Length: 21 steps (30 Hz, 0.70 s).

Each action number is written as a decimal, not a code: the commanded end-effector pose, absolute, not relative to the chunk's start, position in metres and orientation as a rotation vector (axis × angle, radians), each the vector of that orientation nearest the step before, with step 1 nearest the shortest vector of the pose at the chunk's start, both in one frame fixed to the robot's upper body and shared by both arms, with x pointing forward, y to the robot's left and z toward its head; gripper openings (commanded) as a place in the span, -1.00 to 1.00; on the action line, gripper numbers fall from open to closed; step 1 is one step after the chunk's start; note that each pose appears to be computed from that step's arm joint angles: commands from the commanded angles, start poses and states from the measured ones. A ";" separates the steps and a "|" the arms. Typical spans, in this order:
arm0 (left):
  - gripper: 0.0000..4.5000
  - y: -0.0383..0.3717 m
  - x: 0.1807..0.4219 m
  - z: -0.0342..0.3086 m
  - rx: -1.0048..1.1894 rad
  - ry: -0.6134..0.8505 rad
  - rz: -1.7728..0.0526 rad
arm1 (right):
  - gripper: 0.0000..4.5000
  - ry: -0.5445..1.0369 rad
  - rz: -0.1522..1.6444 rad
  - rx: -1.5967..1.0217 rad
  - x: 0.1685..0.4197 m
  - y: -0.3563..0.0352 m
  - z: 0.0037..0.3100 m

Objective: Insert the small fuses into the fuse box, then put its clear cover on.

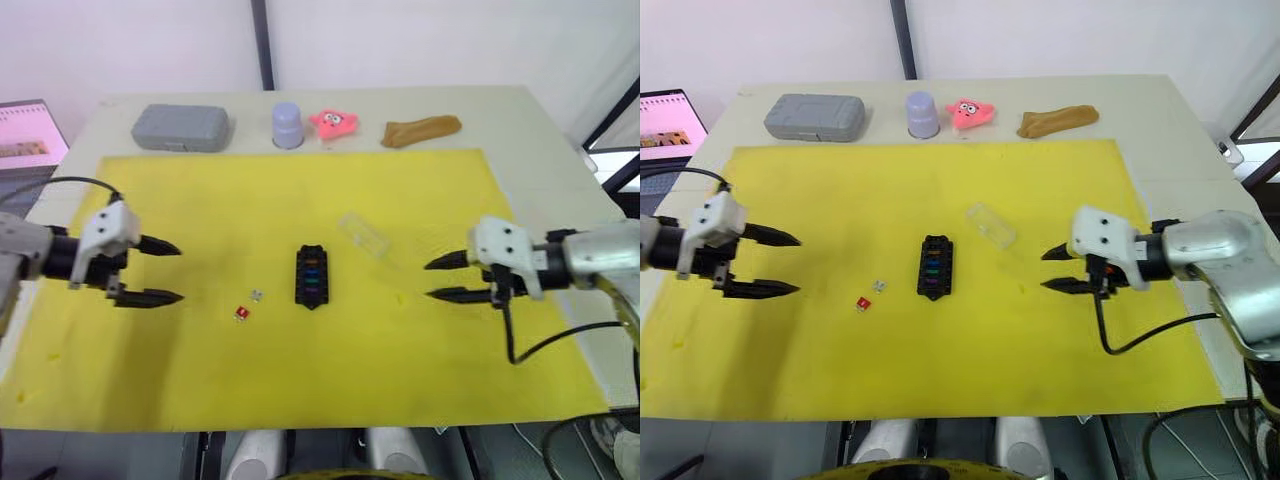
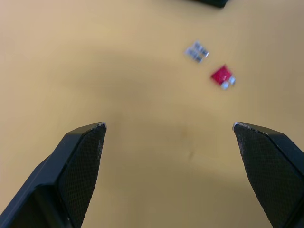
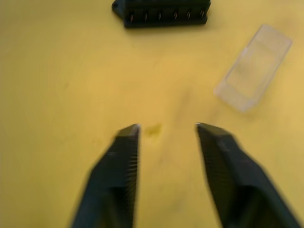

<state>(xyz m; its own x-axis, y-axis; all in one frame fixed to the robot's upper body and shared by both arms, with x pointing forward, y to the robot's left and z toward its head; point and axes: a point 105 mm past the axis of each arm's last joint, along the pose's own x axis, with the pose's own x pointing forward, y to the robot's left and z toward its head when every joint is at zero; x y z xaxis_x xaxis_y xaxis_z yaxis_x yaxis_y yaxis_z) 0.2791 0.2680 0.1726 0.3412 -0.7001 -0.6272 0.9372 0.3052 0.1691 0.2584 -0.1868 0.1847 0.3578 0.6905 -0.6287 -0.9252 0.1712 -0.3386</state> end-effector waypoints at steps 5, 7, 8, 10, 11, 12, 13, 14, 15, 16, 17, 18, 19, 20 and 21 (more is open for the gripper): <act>1.00 0.278 0.280 0.182 0.601 0.464 -1.115 | 0.99 0.325 1.120 -0.790 0.262 -0.199 0.200; 1.00 0.271 0.281 0.180 0.597 0.450 -1.135 | 0.99 0.319 1.115 -0.790 0.263 -0.197 0.199; 1.00 0.266 0.281 0.179 0.589 0.446 -1.152 | 0.99 0.307 1.117 -0.790 0.264 -0.194 0.200; 1.00 0.255 0.279 0.175 0.574 0.442 -1.195 | 0.99 0.275 1.122 -0.788 0.266 -0.186 0.203; 1.00 0.250 0.277 0.172 0.567 0.442 -1.215 | 0.99 0.262 1.125 -0.787 0.267 -0.182 0.204; 1.00 0.244 0.275 0.169 0.553 0.451 -1.243 | 0.99 0.247 1.137 -0.788 0.268 -0.177 0.205; 1.00 0.237 0.270 0.164 0.529 0.474 -1.288 | 0.99 0.225 1.160 -0.779 0.268 -0.168 0.207; 1.00 0.231 0.264 0.158 0.502 0.495 -1.329 | 0.99 0.208 1.177 -0.766 0.269 -0.160 0.208; 1.00 0.226 0.261 0.154 0.472 0.509 -1.359 | 0.99 0.189 1.191 -0.757 0.270 -0.151 0.211; 1.00 0.221 0.260 0.150 0.438 0.518 -1.370 | 0.99 0.183 1.206 -0.744 0.271 -0.143 0.212; 1.00 0.217 0.258 0.145 0.378 0.539 -1.378 | 0.99 0.182 1.226 -0.726 0.272 -0.132 0.213; 1.00 0.213 0.256 0.141 0.322 0.564 -1.388 | 0.99 0.190 1.251 -0.721 0.272 -0.122 0.213; 1.00 0.210 0.253 0.137 0.268 0.591 -1.398 | 0.99 0.191 1.274 -0.708 0.272 -0.112 0.214; 1.00 0.208 0.253 0.135 0.215 0.616 -1.393 | 0.99 0.190 1.295 -0.700 0.271 -0.104 0.216; 1.00 0.206 0.253 0.132 0.157 0.645 -1.382 | 0.99 0.195 1.318 -0.687 0.270 -0.095 0.217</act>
<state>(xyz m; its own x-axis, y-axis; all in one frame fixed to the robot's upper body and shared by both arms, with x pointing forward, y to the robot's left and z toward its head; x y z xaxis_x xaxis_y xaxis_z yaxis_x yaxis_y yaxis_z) 0.2533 0.2089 0.1273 0.0519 -0.8458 -0.5310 0.9553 0.1970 -0.2205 0.2760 -0.1046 0.2119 0.2890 0.8137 -0.5044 -0.9298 0.1131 -0.3503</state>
